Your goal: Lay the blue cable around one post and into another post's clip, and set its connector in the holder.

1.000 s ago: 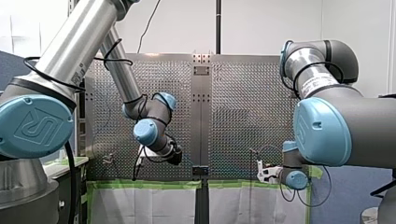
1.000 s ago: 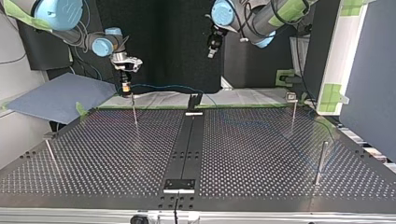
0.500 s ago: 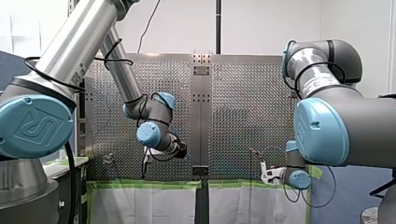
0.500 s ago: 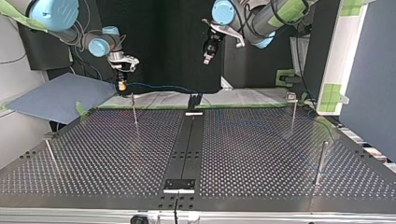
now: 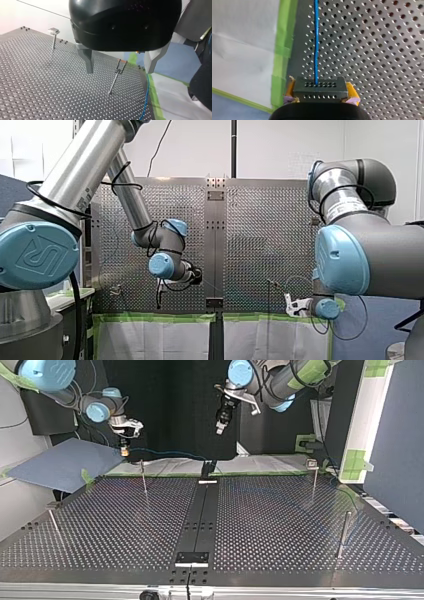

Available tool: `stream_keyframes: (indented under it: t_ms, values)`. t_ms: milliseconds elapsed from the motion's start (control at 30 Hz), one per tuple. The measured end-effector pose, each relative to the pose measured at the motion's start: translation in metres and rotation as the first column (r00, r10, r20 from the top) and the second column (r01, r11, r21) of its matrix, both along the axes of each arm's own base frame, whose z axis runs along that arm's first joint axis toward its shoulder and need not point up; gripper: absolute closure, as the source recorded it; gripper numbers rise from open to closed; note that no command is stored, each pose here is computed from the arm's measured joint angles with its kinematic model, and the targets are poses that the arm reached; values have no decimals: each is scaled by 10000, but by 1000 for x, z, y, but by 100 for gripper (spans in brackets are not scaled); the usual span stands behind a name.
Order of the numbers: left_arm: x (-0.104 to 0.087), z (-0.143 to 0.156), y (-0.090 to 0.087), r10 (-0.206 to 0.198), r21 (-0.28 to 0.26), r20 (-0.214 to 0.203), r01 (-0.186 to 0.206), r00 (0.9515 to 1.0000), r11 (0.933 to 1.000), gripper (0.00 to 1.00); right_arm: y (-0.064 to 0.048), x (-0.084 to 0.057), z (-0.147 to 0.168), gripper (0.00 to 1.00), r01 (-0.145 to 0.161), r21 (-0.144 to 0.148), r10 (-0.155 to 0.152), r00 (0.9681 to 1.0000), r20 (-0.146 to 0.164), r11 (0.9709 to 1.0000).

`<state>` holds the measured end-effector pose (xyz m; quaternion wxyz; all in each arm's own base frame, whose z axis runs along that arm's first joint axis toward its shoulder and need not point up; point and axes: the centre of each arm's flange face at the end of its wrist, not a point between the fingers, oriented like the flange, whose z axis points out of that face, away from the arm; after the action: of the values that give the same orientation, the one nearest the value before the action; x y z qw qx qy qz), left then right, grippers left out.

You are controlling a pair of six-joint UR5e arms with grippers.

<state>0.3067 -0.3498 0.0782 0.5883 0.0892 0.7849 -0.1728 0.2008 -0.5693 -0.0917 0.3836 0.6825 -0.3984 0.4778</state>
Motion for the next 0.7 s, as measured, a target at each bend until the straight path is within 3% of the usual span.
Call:
stream_keyframes:
  t_ms: [200, 400, 700]
  values:
    - [7, 4, -2, 11, -290, 410, 1, 9992, 9996, 0, -10, -5, 21, 100, 42, -292, -41, 10000, 37, 9996]
    - [14, 9, -7, -11, -554, 899, 61, 9959, 9984, 0, -13, -10, 27, 100, 126, -365, -124, 9999, 53, 9993]
    - [22, 16, -12, 45, -969, 1554, 107, 9878, 9952, 0, -7, -19, 24, 100, -72, -330, 77, 9998, 156, 9994]
